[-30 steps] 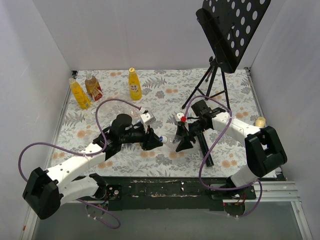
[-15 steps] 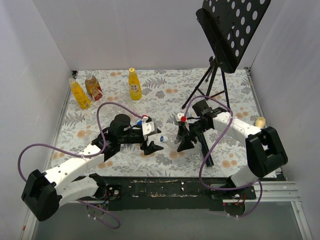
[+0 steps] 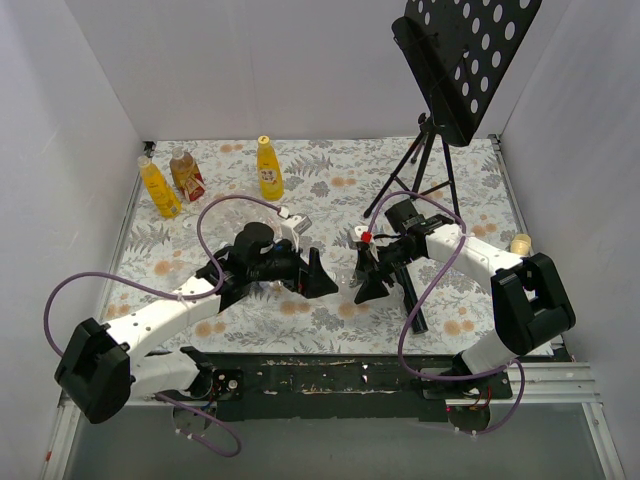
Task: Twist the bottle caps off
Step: Unscrew the bottle cap from the plastic bottle.
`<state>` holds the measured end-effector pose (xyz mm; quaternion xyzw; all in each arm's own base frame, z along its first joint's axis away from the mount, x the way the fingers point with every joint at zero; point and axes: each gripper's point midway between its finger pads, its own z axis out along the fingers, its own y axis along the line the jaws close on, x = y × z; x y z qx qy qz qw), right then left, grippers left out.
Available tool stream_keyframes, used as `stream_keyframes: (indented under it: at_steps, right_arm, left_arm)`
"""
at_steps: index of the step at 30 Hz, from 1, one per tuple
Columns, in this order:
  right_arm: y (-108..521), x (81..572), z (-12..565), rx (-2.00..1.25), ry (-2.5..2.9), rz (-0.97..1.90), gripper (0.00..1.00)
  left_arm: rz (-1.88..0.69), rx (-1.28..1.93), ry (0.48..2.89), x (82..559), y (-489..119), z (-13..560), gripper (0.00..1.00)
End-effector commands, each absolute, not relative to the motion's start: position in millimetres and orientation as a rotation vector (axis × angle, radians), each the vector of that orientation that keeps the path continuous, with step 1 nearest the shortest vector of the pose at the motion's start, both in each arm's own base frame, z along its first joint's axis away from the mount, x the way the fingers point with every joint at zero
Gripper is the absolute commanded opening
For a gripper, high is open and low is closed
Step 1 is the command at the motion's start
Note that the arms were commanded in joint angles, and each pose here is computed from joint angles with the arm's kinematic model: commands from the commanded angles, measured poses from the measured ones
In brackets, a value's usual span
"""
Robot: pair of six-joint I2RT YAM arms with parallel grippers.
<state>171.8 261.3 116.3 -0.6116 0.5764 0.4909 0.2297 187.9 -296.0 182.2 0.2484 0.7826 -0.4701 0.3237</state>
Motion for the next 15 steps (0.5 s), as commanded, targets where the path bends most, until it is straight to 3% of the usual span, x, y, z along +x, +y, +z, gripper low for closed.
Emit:
stream_keyframes:
  at_steps: [1,3,9,11,15]
  right_arm:
    - [265.8,173.5,126.9,-1.661,1.550,1.380,0.09]
    - [266.1,173.9,127.0,-1.661,1.547,1.378,0.09]
    - [265.8,173.6,126.0,-1.660,1.554,1.379,0.09]
    - [265.7,173.4,125.5,-1.659,1.557,1.381,0.09]
    - [265.7,173.2,125.8,-1.659,1.554,1.382,0.09]
  left_arm:
    - [-1.338,0.425,2.168,186.4,-300.4,192.7,0.82]
    - [-1.325,0.405,2.179,189.9,-300.8,192.6,0.74]
    - [-1.320,0.389,2.196,195.2,-304.5,195.9,0.68]
    - [-1.318,0.383,2.206,196.9,-305.8,195.4,0.60]
    - [-1.319,0.389,2.231,198.2,-308.7,191.9,0.59]
